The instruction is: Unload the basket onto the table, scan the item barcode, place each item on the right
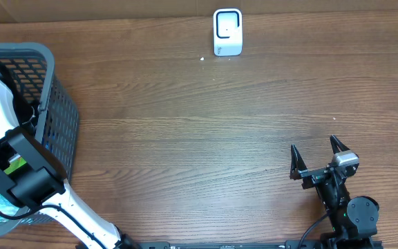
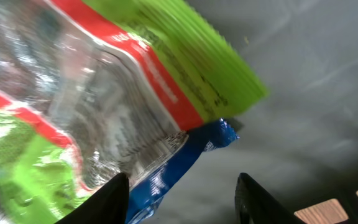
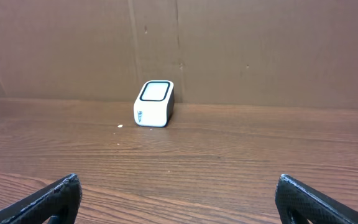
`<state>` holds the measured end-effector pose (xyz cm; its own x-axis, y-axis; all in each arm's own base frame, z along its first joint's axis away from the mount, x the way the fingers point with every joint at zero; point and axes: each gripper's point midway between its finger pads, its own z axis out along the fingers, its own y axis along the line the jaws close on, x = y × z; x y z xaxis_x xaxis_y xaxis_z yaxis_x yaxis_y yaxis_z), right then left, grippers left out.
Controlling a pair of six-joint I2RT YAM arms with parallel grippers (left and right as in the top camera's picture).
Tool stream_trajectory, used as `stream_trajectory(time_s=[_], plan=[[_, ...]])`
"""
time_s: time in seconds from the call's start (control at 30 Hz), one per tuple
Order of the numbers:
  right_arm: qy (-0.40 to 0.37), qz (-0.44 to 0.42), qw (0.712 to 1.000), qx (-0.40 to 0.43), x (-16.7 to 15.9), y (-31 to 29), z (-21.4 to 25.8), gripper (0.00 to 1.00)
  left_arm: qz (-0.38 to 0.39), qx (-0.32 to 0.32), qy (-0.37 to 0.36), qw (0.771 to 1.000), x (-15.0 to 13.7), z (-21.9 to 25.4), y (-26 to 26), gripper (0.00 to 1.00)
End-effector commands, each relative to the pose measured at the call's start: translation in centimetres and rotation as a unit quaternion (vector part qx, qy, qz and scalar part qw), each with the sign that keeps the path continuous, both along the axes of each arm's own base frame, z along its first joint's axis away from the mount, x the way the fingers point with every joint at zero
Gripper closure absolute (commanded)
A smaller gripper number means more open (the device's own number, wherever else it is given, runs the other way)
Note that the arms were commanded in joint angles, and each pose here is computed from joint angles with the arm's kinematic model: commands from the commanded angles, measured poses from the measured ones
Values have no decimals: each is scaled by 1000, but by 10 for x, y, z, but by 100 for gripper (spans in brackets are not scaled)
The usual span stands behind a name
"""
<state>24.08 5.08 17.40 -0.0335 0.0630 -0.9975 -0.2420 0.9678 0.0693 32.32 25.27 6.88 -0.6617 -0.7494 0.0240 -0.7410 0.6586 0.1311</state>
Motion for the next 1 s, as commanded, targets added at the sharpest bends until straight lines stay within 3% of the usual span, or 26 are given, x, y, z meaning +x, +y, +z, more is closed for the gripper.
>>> stream_trajectory(time_s=[0.0, 0.43, 0.57, 0.6, 0.63, 0.67, 0.7, 0.97], plan=[[-2, 2, 1000, 1, 0, 1, -2, 0, -20, -32, -3, 999, 0, -12, -11, 53], [-1, 2, 1000, 1, 0, 1, -2, 0, -24, -10, 20, 999, -10, -27, -5, 50], [-1, 2, 1000, 1, 0, 1, -2, 0, -24, -9, 30, 999, -17, -44, -8, 39], [-1, 2, 1000, 1, 0, 1, -2, 0, -21, -10, 31, 999, -19, -48, -9, 43], [-1, 2, 1000, 1, 0, 1, -2, 0, -20, -10, 32, 999, -19, -50, -10, 54], [-1, 2, 1000, 1, 0, 1, -2, 0, -18, -10, 33, 999, -20, -51, -10, 81], [-2, 2, 1000, 1, 0, 1, -2, 0, -16, -10, 32, 999, -20, -51, -10, 96], [-1, 2, 1000, 1, 0, 1, -2, 0, 1, 11, -3, 1000, 3, 2, 5, 96]])
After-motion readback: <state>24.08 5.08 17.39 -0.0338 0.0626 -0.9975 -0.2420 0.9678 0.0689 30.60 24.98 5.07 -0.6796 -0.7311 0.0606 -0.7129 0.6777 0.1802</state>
